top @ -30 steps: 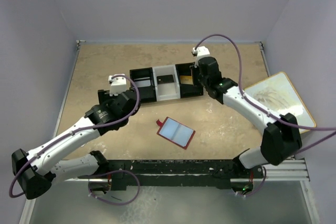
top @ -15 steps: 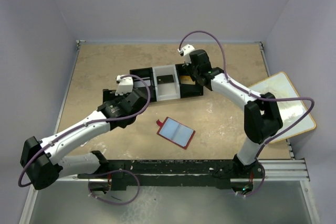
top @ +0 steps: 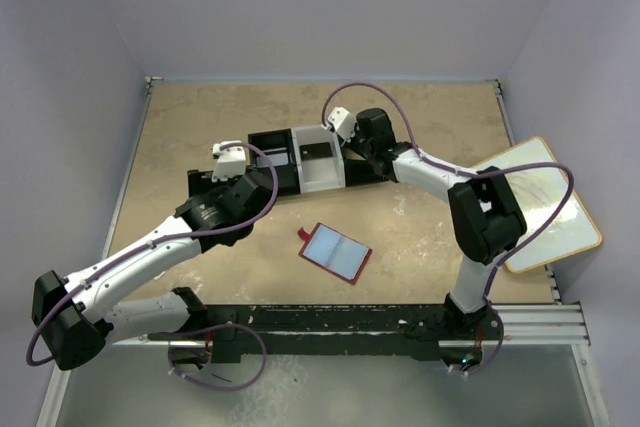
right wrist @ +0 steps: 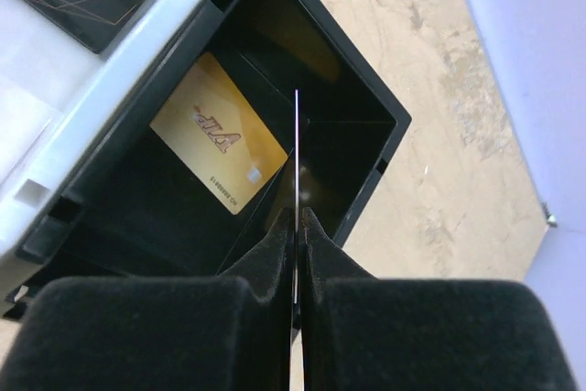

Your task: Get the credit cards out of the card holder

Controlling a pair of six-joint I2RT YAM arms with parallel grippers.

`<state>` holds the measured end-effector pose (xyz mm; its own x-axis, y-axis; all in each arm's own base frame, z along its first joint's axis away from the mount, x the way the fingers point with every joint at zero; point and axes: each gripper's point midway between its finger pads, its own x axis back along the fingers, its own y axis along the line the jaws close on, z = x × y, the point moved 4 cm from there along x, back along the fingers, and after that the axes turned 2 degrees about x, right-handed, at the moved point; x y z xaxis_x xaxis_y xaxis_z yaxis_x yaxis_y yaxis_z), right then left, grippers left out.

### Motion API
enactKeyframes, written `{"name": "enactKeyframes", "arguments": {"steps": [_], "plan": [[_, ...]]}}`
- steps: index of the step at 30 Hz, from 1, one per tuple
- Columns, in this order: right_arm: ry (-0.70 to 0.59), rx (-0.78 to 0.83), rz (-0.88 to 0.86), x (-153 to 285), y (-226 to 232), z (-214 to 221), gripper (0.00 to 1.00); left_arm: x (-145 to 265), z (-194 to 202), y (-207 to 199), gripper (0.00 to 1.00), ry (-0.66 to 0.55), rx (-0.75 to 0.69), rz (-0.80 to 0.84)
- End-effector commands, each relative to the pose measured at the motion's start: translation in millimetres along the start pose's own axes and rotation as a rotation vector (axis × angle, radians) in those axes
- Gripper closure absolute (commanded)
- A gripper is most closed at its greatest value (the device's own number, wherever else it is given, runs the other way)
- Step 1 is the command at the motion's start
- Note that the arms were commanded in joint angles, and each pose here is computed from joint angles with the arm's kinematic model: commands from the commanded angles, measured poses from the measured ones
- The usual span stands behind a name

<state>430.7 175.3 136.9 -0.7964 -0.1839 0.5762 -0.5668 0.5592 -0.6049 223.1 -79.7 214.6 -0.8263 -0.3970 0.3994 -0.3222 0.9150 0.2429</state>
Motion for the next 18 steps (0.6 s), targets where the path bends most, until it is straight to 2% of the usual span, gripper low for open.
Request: {"name": "enactKeyframes", "arguments": {"steps": [1,18], "plan": [[-0.063,0.113,0.110,-9.2,-22.8,-11.9,1.00,0.6,-10.4,7.0,0.14,-0.039,0.036,-0.035],[-0.041,0.189,-0.024,-57.0,13.3,1.5,1.00,-0.1,-10.0,6.4,0.14,-0.039,0.033,-0.038]]}}
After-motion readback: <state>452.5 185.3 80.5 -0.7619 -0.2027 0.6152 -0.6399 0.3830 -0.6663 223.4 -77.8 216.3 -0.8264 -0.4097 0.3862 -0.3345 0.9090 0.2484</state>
